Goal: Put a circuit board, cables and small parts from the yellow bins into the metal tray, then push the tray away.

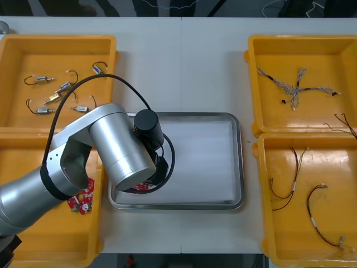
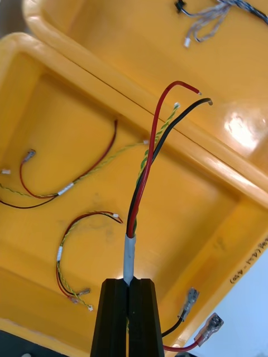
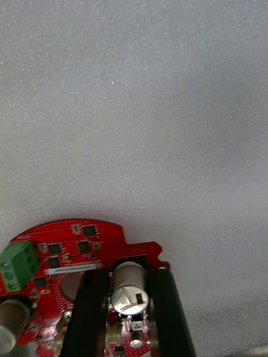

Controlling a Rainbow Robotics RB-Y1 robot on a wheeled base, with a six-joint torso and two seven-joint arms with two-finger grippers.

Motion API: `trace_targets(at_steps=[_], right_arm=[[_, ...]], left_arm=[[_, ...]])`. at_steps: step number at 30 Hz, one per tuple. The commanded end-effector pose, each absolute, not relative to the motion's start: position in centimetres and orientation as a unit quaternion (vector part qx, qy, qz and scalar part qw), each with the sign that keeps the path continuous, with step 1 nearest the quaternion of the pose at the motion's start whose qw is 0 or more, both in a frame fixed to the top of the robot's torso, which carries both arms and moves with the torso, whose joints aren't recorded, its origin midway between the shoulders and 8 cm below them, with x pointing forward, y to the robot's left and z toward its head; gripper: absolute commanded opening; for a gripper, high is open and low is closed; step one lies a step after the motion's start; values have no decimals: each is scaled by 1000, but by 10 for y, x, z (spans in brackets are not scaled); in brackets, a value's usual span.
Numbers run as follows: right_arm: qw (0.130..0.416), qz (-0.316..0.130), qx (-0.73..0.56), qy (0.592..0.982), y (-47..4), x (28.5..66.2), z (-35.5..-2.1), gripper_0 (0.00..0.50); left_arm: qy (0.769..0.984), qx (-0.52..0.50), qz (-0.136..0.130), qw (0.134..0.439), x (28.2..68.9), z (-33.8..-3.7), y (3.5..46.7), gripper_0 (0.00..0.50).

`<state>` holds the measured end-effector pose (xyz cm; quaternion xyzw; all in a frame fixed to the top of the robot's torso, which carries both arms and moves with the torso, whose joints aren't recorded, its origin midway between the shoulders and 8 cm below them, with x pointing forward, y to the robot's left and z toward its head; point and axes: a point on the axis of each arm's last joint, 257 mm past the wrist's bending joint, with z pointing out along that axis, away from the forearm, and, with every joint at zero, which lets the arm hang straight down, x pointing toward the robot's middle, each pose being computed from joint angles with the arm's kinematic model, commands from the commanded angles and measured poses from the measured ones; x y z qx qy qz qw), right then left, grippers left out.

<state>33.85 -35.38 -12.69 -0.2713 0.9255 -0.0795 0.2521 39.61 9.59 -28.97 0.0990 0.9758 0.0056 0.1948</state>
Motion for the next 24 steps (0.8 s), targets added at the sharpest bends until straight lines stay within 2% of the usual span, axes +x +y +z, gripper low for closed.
trace_targets(at_steps=[1,9,18,24], right_arm=[[257,-100,-308,910,-334,338,-117,0],[260,-92,-347,896,-308,331,-118,0],[257,-83,-362,892,-298,327,-118,0],[252,-82,-366,892,-297,326,-120,0]], left_arm=[[974,94,-11,207,396,-284,78,500],[972,82,-20,218,400,-270,78,500],[970,51,-43,235,400,-212,93,500],[967,19,-52,248,406,-179,117,500]])
